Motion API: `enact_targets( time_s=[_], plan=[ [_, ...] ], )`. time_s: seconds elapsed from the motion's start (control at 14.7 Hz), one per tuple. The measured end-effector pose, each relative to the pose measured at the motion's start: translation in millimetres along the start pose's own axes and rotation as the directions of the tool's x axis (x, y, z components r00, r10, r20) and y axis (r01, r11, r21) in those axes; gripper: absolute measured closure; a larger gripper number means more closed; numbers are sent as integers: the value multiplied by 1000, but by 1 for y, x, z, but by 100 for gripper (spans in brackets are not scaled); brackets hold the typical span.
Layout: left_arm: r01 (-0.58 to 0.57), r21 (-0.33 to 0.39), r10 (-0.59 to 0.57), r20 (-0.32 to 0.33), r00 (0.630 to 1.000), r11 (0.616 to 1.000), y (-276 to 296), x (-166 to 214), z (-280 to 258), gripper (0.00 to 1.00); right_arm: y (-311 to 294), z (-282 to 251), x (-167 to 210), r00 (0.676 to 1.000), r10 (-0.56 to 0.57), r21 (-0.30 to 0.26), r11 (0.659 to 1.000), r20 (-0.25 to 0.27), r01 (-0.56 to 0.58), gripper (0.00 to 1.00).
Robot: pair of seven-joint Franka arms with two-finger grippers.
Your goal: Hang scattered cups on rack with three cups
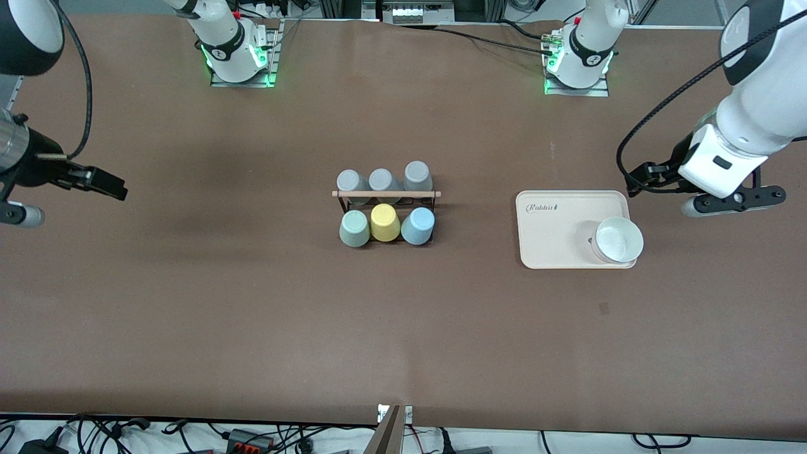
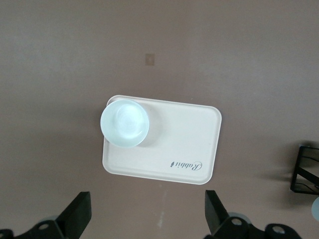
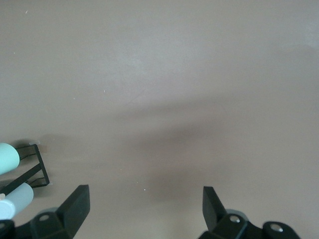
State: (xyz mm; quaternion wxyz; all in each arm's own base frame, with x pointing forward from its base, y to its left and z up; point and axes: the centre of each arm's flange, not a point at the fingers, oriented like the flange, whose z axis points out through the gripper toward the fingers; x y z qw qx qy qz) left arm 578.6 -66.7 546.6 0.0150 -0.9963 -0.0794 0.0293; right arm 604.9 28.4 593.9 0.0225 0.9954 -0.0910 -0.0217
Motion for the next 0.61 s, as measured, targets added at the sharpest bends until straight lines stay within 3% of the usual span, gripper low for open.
enact_targets(
  time_s=[0.14,0.34,0.61],
  plan=[
    [-6,8,6,21,1000,1000,4,-6,-2,0,6,3,-19,1000,-3,11,1000,-30,3,0],
    [20,8,-20,13,1000,1000,20,-15,-8,0,13,9,-43,999,-26,17,1000,-37,26,0],
    [42,8,-42,9,999,999,23,-17,-10,0,10,6,-43,998,-44,20,999,-50,45,0]
  ],
)
